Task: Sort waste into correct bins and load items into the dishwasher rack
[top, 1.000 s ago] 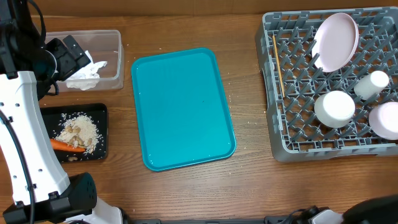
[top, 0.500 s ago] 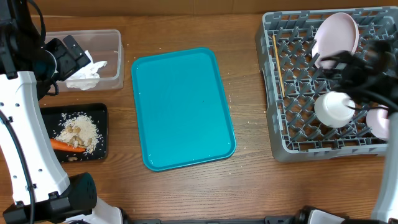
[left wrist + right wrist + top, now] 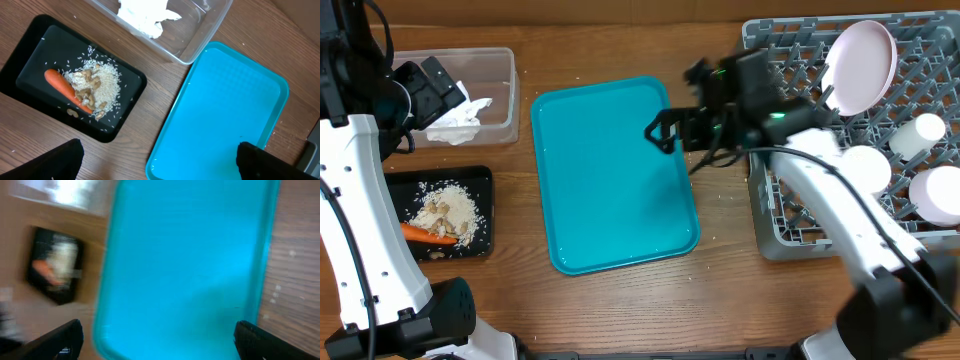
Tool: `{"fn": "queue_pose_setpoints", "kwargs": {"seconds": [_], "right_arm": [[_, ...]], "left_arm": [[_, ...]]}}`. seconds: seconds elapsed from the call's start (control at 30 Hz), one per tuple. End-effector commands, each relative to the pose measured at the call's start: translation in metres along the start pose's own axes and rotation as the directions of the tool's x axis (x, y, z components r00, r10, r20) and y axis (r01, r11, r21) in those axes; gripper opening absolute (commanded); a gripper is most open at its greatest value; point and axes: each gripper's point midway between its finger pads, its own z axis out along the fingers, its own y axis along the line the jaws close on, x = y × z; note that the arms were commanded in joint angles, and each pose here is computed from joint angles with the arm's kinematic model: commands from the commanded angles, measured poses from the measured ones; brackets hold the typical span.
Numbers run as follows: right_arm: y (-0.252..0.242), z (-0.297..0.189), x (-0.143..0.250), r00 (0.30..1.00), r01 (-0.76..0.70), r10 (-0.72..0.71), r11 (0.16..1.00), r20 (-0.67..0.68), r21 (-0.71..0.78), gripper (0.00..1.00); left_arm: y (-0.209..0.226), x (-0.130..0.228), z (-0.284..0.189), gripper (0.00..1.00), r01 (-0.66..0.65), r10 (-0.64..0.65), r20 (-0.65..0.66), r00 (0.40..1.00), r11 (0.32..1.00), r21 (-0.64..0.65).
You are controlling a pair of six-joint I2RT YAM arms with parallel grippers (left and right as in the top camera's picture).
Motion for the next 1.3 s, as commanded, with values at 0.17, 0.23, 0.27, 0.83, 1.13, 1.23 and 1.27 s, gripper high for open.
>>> {"fn": "queue_pose_setpoints", "kwargs": {"seconds": [0.17,0.23,0.27,0.83,1.13,1.23,1.27], "right_arm": [[-0.075,0.072,0.021,0.995,-0.018,0.05,0.946,-0.092,0.323,1.0],[-0.083,0.083,0.026,0.992,-0.019,0.06,0.941,-0.113,0.338,0.96],[-0.087,0.089,0.03,0.99,-0.019,0.066,0.939,-0.125,0.344,0.94],[-0.126,0.103,0.049,0.978,-0.067,0.157,0.864,-0.14,0.498,0.4],[-0.132,0.099,0.049,0.971,-0.141,0.223,0.827,-0.088,0.544,0.19],[-0.133,0.099,0.049,0.97,-0.147,0.228,0.826,-0.085,0.544,0.14],[-0.134,0.098,0.048,0.965,-0.176,0.253,0.815,-0.065,0.553,0.1]], "left_arm": [[0.003,-0.001,0.0,1.0,0.014,-0.014,0.003,1.0,1.0,-0.011],[0.003,-0.001,0.0,1.0,0.014,-0.014,0.003,1.0,1.0,-0.011],[0.003,-0.001,0.0,1.0,0.014,-0.014,0.003,1.0,1.0,-0.011],[0.003,-0.001,0.0,1.0,0.014,-0.014,0.003,1.0,1.0,-0.011],[0.003,-0.001,0.0,1.0,0.014,-0.014,0.003,1.0,1.0,-0.011],[0.003,-0.001,0.0,1.0,0.014,-0.014,0.003,1.0,1.0,-0.011],[0.003,-0.001,0.0,1.0,0.014,-0.014,0.003,1.0,1.0,-0.011]]}}
